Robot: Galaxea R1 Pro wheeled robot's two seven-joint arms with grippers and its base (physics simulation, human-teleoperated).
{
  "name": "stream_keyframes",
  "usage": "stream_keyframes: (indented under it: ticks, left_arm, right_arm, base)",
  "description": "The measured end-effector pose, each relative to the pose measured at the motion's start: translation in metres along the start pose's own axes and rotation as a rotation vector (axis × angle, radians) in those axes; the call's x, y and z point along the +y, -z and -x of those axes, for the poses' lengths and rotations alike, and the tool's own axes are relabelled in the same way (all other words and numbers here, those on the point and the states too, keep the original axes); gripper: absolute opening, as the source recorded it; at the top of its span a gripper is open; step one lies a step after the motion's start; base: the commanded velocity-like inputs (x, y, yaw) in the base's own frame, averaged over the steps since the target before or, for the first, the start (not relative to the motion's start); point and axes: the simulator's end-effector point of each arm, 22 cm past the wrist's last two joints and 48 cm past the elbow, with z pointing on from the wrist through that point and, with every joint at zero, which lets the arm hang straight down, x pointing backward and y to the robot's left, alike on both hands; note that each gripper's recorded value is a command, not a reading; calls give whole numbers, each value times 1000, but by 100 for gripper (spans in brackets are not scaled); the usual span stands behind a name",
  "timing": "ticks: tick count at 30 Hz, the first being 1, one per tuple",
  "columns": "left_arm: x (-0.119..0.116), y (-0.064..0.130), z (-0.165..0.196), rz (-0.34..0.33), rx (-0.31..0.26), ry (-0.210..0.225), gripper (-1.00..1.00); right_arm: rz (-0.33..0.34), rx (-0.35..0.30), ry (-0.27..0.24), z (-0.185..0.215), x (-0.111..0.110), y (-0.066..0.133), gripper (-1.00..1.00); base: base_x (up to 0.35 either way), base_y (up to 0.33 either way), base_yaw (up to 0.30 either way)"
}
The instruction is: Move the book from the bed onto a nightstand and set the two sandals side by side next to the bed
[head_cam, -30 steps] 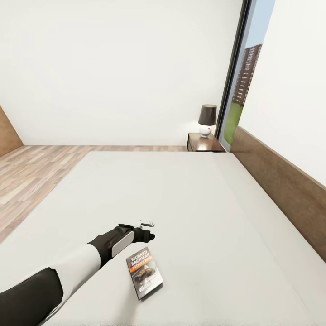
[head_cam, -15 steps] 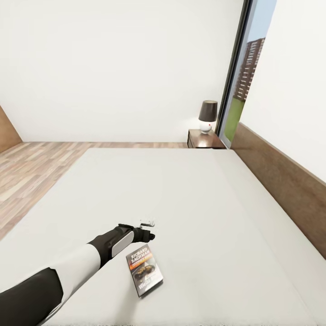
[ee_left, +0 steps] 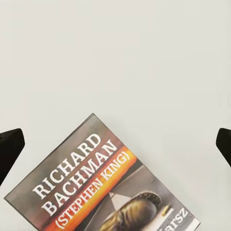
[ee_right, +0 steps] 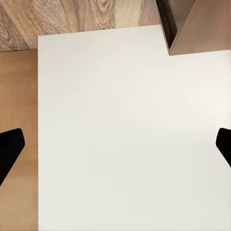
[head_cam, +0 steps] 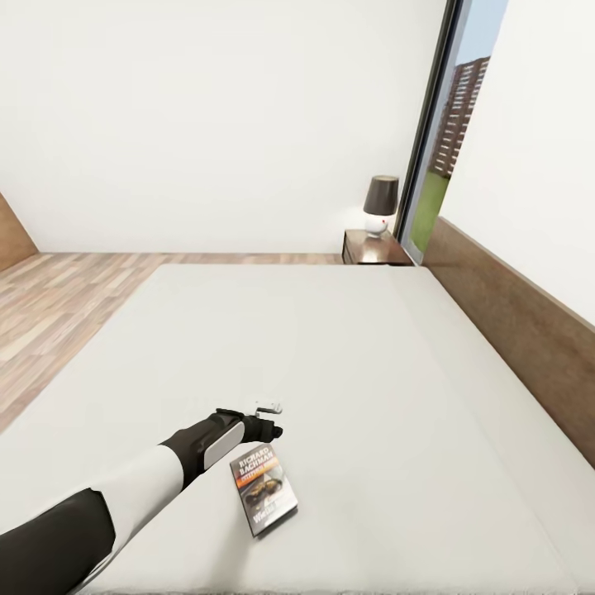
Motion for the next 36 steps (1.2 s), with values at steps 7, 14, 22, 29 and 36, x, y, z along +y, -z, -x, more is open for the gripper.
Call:
stream_keyframes:
  ticks: [7,14,22,29,36]
  left_arm:
    - [1,-5,-5,-1,11,3,100]
    - [2,-9,-11,-3,22,6,100]
    - [3,-15,-16,-5,34,10,100]
    - [3,-19,-22,-8,45,13,100]
    - [4,-24,-27,-9,55,16,100]
  right_arm:
    - [-1,11,2,-5,-1,1,100]
    - [0,23,4,-10,1,3,100]
    - [-3,34,38,-15,1,5,100]
    - [-9,93,65,-30,-1,7,100]
    - [-11,126,73,-40,-2,9,100]
  base:
    - [69,0,0]
    - [71,0,0]
    - [16,0,0]
    - [-18,0,0]
    - [-8,0,0]
